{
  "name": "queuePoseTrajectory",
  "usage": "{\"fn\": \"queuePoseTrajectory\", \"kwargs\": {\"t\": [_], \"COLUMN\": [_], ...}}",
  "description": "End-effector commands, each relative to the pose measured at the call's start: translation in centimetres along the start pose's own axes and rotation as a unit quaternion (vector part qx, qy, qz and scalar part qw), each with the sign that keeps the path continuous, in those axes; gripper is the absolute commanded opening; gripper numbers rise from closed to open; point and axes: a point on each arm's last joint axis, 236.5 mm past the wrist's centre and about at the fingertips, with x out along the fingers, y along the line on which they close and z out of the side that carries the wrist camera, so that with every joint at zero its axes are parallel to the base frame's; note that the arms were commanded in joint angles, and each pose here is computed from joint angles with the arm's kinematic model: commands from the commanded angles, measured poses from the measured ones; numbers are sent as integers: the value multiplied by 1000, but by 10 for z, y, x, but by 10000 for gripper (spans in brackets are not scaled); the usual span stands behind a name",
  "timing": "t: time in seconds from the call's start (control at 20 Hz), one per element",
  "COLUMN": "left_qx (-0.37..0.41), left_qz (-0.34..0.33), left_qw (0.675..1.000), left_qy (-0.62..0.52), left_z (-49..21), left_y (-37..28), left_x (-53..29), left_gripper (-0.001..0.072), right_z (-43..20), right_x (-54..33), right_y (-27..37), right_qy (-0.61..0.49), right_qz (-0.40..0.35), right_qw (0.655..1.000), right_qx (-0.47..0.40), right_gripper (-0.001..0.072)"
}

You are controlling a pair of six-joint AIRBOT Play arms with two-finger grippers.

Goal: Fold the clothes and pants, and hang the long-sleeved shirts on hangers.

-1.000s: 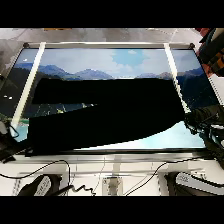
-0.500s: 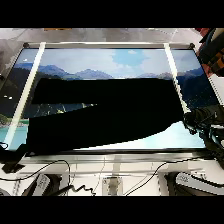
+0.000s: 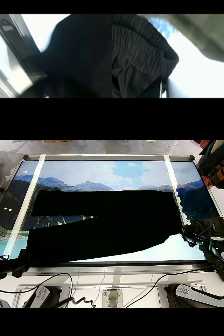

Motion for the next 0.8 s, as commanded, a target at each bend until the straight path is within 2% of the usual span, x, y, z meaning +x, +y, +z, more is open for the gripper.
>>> {"fn": "queuePoseTrajectory", "kwargs": {"t": [0.0,0.1,0.25,0.5,0.75], "left_qx": [47,92,110,147,113], "left_qz": [-20,-58,-94,-96,-131], "left_qw": [998,992,982,970,960], "left_qy": [-21,-59,-125,-170,-222], "left_z": [19,50,97,121,143], "left_y": [-12,-42,-78,-92,-109], "left_x": [-2,-25,-69,-98,-111], "left_gripper": [9,9,9,9,8], "right_z": [-14,-10,-8,-12,-27], "right_x": [-11,-31,-70,-133,-176], "right_y": [6,20,42,22,44], "right_qy": [30,15,-14,-56,-99], "right_qz": [1,7,13,-86,-66], "right_qw": [998,996,991,983,981], "right_qx": [-46,-86,-131,-150,-153], "right_gripper": [23,23,23,23,22]}}
